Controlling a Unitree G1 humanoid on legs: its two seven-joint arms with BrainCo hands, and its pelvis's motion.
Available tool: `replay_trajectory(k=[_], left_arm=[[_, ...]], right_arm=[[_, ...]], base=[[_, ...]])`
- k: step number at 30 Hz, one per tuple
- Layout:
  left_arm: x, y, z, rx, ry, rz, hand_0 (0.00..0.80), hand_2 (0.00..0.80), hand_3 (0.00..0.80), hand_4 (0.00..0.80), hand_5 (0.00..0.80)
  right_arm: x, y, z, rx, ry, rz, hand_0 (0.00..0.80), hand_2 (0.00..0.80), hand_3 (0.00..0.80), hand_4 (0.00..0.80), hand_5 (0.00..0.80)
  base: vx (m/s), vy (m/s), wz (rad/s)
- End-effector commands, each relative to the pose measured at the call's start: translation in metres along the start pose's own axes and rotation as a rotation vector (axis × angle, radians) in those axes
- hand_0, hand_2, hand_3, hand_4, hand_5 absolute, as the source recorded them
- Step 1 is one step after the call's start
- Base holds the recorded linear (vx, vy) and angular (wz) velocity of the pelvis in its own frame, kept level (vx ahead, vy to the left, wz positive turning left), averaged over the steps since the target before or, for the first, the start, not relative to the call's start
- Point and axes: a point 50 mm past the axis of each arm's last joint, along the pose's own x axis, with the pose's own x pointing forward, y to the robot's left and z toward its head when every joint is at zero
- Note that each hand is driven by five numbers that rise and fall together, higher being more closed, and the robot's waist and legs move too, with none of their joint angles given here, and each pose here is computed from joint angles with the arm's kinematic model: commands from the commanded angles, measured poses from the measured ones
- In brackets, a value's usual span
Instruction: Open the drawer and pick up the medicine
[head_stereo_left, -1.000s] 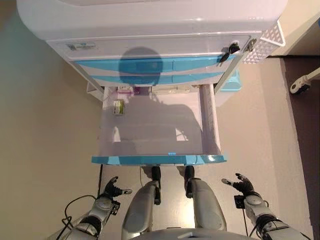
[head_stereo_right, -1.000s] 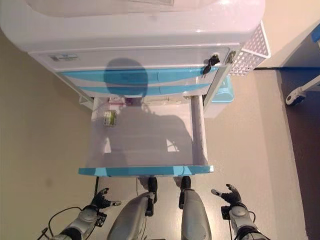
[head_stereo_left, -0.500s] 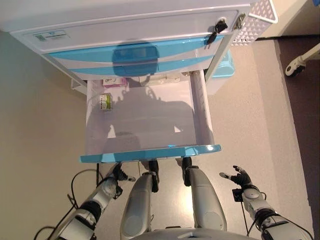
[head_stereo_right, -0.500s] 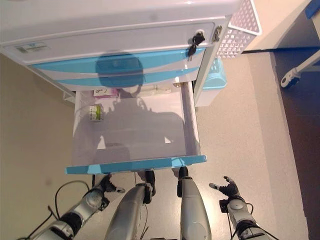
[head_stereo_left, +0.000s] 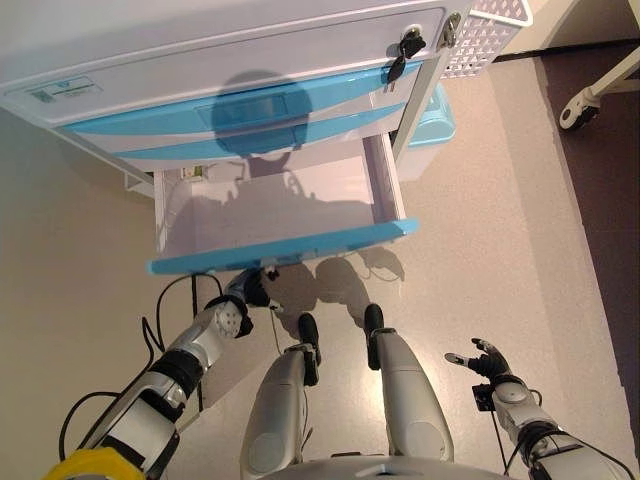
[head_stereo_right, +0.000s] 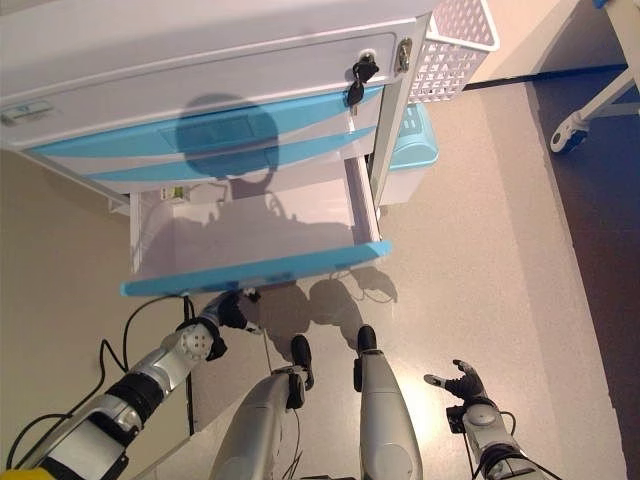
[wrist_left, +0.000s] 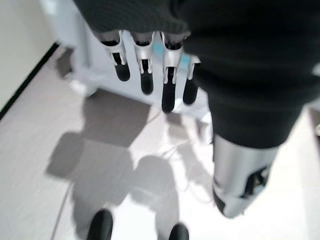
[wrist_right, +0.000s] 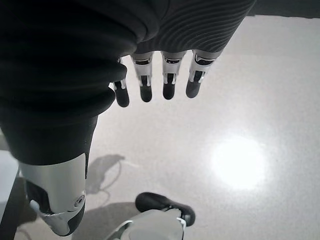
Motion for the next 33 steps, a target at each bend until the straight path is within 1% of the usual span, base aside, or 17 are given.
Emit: replay_trajectory(k=[1,8,9,10,15,16,17,20,21,22,24,25,30,33], left_arm=[[0.007,0.037,0.010,0.004,-0.031,0.123,0.000,0.000,0.000,0.000,0.000],[0.009,0.078,0.013,0.039,-0.028,0.228,0.000,0.000,0.000,0.000,0.000],[0.009,0.091,0.013,0.037,-0.029,0.265,0.000,0.000,0.000,0.000,0.000],[0.009,0.091,0.013,0.037,-0.029,0.265,0.000,0.000,0.000,0.000,0.000],[0.007,0.109,0.005,0.053,0.015,0.317,0.000,0.000,0.000,0.000,0.000],[0.007,0.120,0.005,0.076,0.029,0.347,0.000,0.000,0.000,0.000,0.000],[0.007,0.120,0.005,0.076,0.029,0.347,0.000,0.000,0.000,0.000,0.000],[0.005,0.140,-0.005,0.128,0.096,0.424,0.000,0.000,0.000,0.000,0.000],[0.005,0.140,-0.005,0.128,0.096,0.424,0.000,0.000,0.000,0.000,0.000],[0.003,0.155,-0.006,0.157,0.117,0.497,0.000,0.000,0.000,0.000,0.000],[0.003,0.155,-0.006,0.157,0.117,0.497,0.000,0.000,0.000,0.000,0.000],[0.000,0.159,-0.010,0.133,0.135,0.546,0.000,0.000,0.000,0.000,0.000],[-0.005,0.169,-0.013,0.108,0.146,0.626,0.000,0.000,0.000,0.000,0.000],[-0.006,0.169,-0.016,0.101,0.156,0.630,0.000,0.000,0.000,0.000,0.000]], right_arm=[[-0.009,-0.019,-0.035,-0.046,0.108,-0.028,0.000,0.000,0.000,0.000,0.000],[-0.012,-0.014,-0.042,-0.047,0.134,-0.005,0.000,0.000,0.000,0.000,0.000],[-0.011,-0.013,-0.042,-0.038,0.132,-0.003,0.000,0.000,0.000,0.000,0.000],[-0.011,-0.013,-0.042,-0.038,0.132,-0.003,0.000,0.000,0.000,0.000,0.000],[-0.011,-0.009,-0.040,-0.032,0.129,0.012,0.000,0.000,0.000,0.000,0.000],[-0.011,-0.007,-0.039,-0.032,0.129,0.019,0.000,0.000,0.000,0.000,0.000],[-0.011,-0.007,-0.039,-0.032,0.129,0.019,0.000,0.000,0.000,0.000,0.000],[-0.011,-0.003,-0.038,-0.037,0.123,0.027,0.000,0.000,0.000,0.000,0.000],[-0.011,-0.003,-0.038,-0.037,0.123,0.027,0.000,0.000,0.000,0.000,0.000],[-0.011,0.000,-0.038,-0.042,0.121,0.032,0.000,0.000,0.000,0.000,0.000],[-0.011,0.000,-0.038,-0.042,0.121,0.032,0.000,0.000,0.000,0.000,0.000],[-0.012,0.004,-0.039,-0.042,0.119,0.040,0.000,0.000,0.000,0.000,0.000],[-0.013,0.007,-0.040,-0.044,0.114,0.041,0.000,0.000,0.000,0.000,0.000],[-0.013,0.008,-0.040,-0.046,0.110,0.042,0.000,0.000,0.000,0.000,0.000]], base=[[0.006,0.005,-0.05],[0.011,0.007,-0.08],[0.000,0.000,0.00],[0.000,0.000,0.00],[0.004,0.008,-0.03],[0.006,0.014,-0.07],[0.004,0.027,-0.09],[0.001,0.028,-0.09],[0.000,0.022,-0.17],[0.004,0.012,-0.17],[0.001,0.005,-0.15],[-0.002,-0.002,-0.12],[0.001,0.002,-0.08],[0.000,0.000,0.00]])
